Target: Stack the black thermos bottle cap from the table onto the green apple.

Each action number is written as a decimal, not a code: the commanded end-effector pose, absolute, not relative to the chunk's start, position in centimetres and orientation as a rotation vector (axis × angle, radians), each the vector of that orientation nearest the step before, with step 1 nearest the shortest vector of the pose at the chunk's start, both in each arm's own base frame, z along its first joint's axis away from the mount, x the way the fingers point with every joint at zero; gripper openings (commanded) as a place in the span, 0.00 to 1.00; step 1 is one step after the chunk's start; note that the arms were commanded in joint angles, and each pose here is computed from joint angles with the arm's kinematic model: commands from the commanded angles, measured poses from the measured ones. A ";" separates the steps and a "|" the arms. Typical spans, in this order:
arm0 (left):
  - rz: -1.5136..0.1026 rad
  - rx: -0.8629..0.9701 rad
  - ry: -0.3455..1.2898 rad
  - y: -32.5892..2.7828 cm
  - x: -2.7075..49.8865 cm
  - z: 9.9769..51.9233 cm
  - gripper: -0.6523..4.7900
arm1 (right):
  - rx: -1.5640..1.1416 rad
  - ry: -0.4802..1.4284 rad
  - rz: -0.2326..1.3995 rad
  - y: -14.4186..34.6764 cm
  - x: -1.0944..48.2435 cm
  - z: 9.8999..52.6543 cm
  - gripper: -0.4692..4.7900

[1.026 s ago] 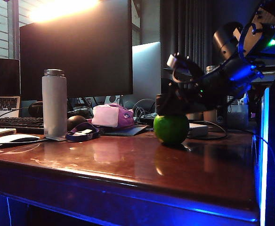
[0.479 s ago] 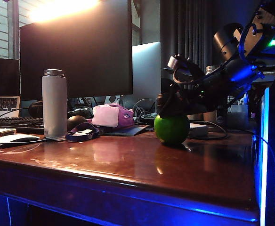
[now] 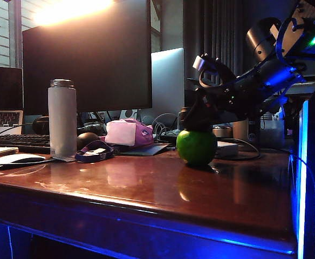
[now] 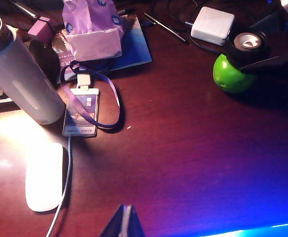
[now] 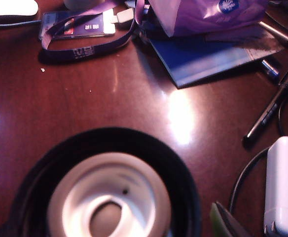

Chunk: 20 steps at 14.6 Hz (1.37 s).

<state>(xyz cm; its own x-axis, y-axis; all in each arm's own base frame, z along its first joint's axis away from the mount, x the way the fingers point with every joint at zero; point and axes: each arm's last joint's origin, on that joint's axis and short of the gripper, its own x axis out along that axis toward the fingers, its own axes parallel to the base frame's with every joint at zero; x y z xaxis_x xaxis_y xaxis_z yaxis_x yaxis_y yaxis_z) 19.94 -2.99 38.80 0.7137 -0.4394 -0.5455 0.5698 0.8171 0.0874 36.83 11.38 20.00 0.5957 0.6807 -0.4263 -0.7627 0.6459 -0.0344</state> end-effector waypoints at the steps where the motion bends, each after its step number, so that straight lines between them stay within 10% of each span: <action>1: -0.567 0.261 0.518 -3.0 19.9 39.0 0.11 | -0.221 0.402 0.857 11.4 36.6 20.3 1.00; 20: -0.567 0.261 0.518 -3.0 19.9 39.0 0.11 | -0.282 0.271 0.706 9.3 30.4 29.5 1.00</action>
